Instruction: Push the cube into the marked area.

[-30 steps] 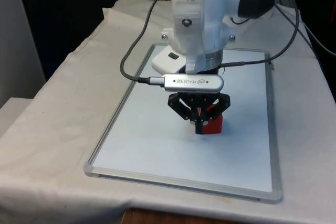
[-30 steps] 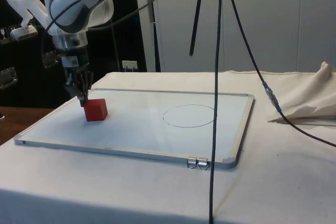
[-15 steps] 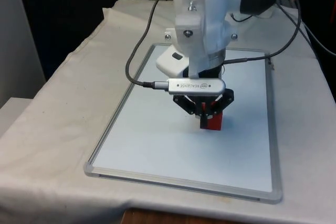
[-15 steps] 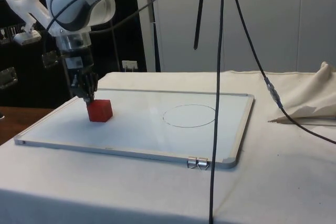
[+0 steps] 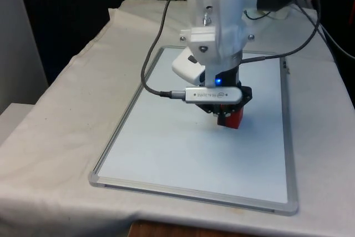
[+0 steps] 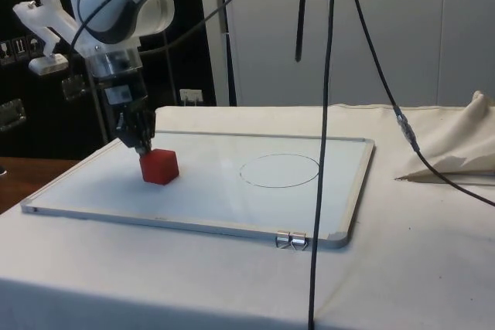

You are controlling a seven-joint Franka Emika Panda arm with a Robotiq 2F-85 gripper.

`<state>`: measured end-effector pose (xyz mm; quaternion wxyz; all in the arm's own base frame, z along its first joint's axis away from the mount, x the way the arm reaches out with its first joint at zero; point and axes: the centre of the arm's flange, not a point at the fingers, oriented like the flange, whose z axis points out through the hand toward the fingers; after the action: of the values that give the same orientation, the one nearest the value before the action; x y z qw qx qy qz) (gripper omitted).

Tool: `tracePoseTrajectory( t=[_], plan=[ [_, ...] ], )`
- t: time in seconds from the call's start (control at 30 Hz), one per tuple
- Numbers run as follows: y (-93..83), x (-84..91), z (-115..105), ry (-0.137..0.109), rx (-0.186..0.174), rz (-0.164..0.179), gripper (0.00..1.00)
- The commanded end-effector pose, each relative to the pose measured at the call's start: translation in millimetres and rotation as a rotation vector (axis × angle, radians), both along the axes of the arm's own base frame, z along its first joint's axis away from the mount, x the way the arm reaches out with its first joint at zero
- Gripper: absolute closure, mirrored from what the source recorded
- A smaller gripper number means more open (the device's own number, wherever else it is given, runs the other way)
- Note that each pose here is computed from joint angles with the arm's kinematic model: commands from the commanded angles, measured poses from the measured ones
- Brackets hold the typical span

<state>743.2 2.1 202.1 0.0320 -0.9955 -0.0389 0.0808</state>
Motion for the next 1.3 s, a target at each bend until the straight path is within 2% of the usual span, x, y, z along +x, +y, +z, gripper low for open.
tracePoseTrajectory(
  t=[0.0, 0.1, 0.13, 0.4, 0.43, 0.47, 0.5, 0.57, 0.73, 0.77, 0.93, 1.07, 1.13, 1.27],
  plan=[
    [2.9, -3.3, 1.4, 0.001, 0.006, 0.002, 1.0],
    [8.1, -9.5, 0.7, 0.023, 0.01, 0.008, 1.0],
    [5.3, -6.6, -0.6, 0.023, 0.002, 0.007, 1.0],
    [24.3, -16.0, -0.3, 0.049, 0.018, 0.035, 1.0],
    [31.3, -16.6, -1.6, 0.056, 0.018, 0.041, 1.0],
    [25.5, -15.6, -1.6, 0.052, 0.015, 0.036, 1.0],
    [34.1, -16.7, -2.3, 0.058, 0.018, 0.044, 1.0],
    [40.5, -17.5, -3.2, 0.061, 0.019, 0.051, 1.0],
    [54.6, -21.5, -5.6, 0.071, 0.02, 0.07, 1.0],
    [51.4, -20.2, -6.0, 0.07, 0.021, 0.067, 1.0],
    [66.2, -28.7, -10.6, 0.091, 0.023, 0.088, 1.0],
    [68.7, -31.7, -14.3, 0.108, 0.026, 0.094, 1.0],
    [68.4, -35.9, -15.6, 0.106, 0.024, 0.105, 1.0],
    [59.0, -41.8, -16.0, 0.117, 0.023, 0.122, 1.0]
  ],
)
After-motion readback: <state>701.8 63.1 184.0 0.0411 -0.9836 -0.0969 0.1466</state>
